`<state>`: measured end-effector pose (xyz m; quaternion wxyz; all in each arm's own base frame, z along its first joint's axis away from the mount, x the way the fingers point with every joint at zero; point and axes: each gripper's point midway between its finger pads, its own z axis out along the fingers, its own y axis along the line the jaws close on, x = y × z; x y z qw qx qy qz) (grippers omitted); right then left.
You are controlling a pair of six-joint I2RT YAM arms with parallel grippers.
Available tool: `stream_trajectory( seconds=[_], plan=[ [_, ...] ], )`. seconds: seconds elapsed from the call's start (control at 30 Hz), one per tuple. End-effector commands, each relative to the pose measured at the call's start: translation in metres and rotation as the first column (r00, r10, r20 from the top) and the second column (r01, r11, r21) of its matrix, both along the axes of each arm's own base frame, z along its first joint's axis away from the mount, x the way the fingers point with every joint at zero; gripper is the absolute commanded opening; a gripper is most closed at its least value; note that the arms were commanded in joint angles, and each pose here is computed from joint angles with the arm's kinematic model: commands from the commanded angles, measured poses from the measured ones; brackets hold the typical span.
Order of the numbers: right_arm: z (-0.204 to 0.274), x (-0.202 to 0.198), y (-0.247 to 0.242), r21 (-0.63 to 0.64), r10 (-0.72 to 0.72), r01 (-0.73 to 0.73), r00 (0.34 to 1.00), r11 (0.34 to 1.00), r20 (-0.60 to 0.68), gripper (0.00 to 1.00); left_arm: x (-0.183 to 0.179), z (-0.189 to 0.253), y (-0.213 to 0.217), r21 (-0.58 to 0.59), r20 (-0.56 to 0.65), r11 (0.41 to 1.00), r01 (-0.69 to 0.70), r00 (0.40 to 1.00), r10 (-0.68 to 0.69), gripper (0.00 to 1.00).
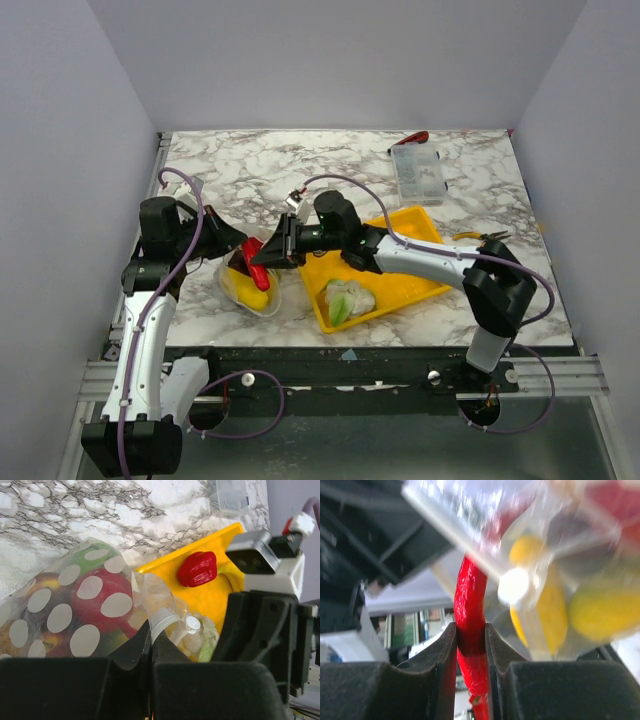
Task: Place the food in the zip-top bag and seal the zipper
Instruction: Place the fake vegetable in the zipper food storage bag, then adjust the zipper food storage bag at the center of the board.
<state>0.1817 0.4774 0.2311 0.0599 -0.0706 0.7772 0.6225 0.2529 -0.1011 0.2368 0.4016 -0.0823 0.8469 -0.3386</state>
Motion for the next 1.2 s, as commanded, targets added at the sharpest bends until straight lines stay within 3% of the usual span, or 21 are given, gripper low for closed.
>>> stream_trajectory(
  seconds=[0.0, 0.1, 0.3, 0.37, 0.67, 0.77, 1.07, 1.17],
  plan=[
    [-0.023, 0.045, 0.018, -0.081, -0.209, 0.21, 0.978, 0.974, 0.021, 0.14, -0.001, 0.013, -0.001, -0.007, 0.049, 1.0, 0.002, 0.999, -0.002, 0.0],
    [-0.026, 0.057, 0.019, -0.099, -0.239, 0.248, 0.967, 0.964, 0.091, 0.35, -0.003, 0.01, 0.0, 0.0, 0.046, 1.0, 0.003, 0.999, -0.003, 0.0],
    [-0.023, 0.046, -0.005, -0.228, -0.156, 0.216, 0.954, 0.949, 0.255, 0.57, -0.001, 0.005, 0.001, 0.003, 0.037, 1.0, -0.003, 0.999, 0.003, 0.0],
    [-0.018, 0.034, -0.038, -0.281, -0.103, 0.217, 0.923, 0.935, 0.372, 0.62, 0.001, 0.003, 0.002, 0.003, 0.028, 1.0, -0.008, 1.0, 0.008, 0.0],
    [-0.053, -0.02, -0.061, -0.356, 0.125, 0.044, 0.89, 0.934, 0.438, 0.52, 0.002, 0.005, 0.004, 0.009, 0.031, 1.0, -0.02, 0.999, 0.02, 0.0],
    [-0.069, -0.029, -0.055, -0.396, 0.128, 0.061, 0.891, 0.916, 0.435, 0.43, 0.002, 0.005, 0.004, 0.008, 0.029, 1.0, -0.023, 0.999, 0.023, 0.0],
    [-0.087, -0.025, -0.028, -0.371, 0.072, 0.107, 0.896, 0.922, 0.438, 0.42, 0.001, 0.005, 0.003, -0.004, 0.017, 1.0, -0.023, 1.0, 0.023, 0.0],
    [-0.092, -0.012, -0.022, -0.382, 0.026, 0.163, 0.896, 0.91, 0.444, 0.36, 0.0, 0.003, 0.003, -0.001, 0.014, 1.0, -0.029, 0.999, 0.029, 0.0]
  ],
)
